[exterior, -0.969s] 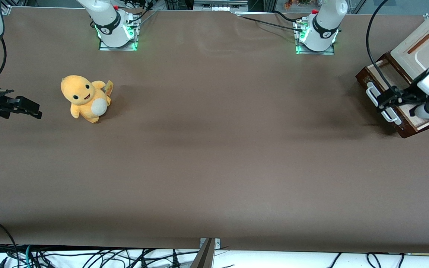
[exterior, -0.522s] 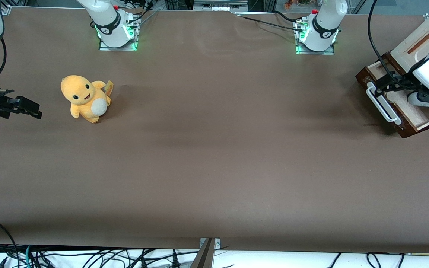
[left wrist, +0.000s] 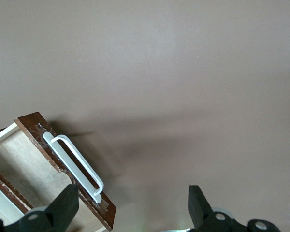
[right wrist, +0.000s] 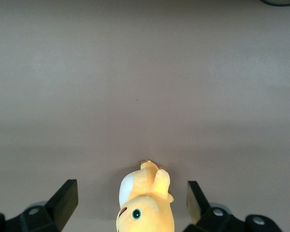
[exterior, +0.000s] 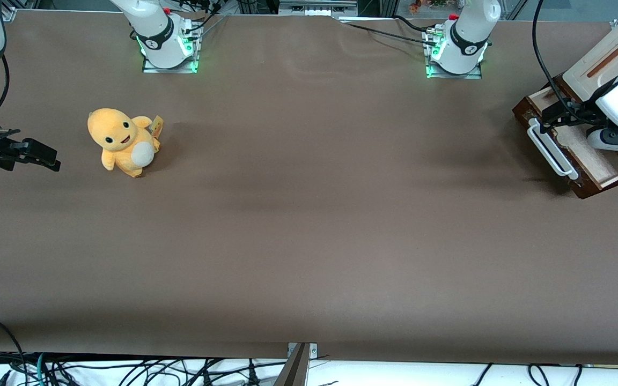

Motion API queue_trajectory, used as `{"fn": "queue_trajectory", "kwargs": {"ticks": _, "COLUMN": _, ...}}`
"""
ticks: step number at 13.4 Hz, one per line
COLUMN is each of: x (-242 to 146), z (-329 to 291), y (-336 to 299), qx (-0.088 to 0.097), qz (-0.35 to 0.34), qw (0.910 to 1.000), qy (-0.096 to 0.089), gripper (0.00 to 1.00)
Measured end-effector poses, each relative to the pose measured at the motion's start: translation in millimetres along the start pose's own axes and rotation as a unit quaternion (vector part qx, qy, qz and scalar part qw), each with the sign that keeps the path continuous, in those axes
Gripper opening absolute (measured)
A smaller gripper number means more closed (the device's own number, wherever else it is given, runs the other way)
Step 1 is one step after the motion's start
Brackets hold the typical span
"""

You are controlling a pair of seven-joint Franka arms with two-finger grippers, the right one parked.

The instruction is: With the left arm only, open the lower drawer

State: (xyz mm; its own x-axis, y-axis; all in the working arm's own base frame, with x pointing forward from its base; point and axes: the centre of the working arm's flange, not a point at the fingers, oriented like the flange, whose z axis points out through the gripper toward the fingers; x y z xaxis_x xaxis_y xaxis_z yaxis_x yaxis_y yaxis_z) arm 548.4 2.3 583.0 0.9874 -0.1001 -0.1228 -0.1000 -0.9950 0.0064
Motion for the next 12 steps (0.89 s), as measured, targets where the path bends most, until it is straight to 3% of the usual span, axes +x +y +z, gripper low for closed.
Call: {"fn": "queue_trajectory", "kwargs": {"ticks": 12, "x": 10.9, "z": 9.7, "y": -1.3, "qx": -0.002, "qz": -0.028, "qw": 0.9996, "qy": -0.009, "gripper": 1.00}}
